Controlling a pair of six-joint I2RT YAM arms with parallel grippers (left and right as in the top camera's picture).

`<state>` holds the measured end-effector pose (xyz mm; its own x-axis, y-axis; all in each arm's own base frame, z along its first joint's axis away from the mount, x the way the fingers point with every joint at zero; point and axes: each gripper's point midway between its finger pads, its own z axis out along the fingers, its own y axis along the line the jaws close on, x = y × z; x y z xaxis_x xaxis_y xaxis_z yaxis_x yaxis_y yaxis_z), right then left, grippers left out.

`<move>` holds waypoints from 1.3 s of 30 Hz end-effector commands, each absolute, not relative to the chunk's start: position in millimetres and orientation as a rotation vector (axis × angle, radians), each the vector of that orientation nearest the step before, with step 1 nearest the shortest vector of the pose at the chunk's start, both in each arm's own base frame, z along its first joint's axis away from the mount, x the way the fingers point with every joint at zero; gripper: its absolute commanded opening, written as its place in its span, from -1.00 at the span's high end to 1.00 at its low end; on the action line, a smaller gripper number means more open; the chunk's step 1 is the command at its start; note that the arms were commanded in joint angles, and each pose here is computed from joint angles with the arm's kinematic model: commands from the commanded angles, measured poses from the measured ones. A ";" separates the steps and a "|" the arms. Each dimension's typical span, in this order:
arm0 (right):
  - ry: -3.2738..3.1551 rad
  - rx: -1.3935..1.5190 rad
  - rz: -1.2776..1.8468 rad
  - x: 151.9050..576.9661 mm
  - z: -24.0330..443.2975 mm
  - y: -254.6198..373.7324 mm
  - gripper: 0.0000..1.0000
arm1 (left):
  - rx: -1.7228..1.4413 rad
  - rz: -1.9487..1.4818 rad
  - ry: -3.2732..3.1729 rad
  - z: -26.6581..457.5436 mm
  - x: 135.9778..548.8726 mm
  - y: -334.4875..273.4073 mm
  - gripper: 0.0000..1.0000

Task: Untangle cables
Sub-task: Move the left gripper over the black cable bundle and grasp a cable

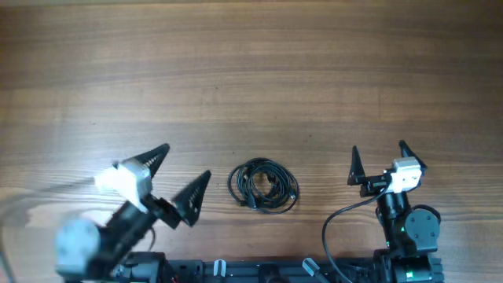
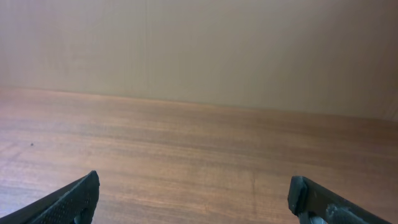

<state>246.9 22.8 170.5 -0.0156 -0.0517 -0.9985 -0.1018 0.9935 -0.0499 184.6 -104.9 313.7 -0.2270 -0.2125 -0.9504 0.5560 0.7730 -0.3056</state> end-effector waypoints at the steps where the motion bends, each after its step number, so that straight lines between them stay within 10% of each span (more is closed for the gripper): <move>1: 1.583 -0.129 0.047 246.7 171.0 24.2 -1.00 | 0.184 -0.804 1.927 335.8 194.7 -106.8 -1.00; 10: 1.583 -0.129 0.048 246.7 171.0 24.2 -1.00 | 0.097 -1.063 2.395 281.1 210.1 -133.4 -1.00; 30: 1.583 -0.129 0.048 246.7 171.0 24.2 -1.00 | -0.138 -0.413 3.290 68.8 209.8 -197.7 -0.99; 32: 1.583 -0.129 0.047 246.7 170.9 24.2 -0.99 | -0.142 -0.428 3.275 58.9 218.5 -204.8 -0.51; 39: 1.583 -0.129 0.048 246.7 170.9 24.2 -1.00 | -0.204 -0.290 3.304 38.4 212.7 -209.0 -0.27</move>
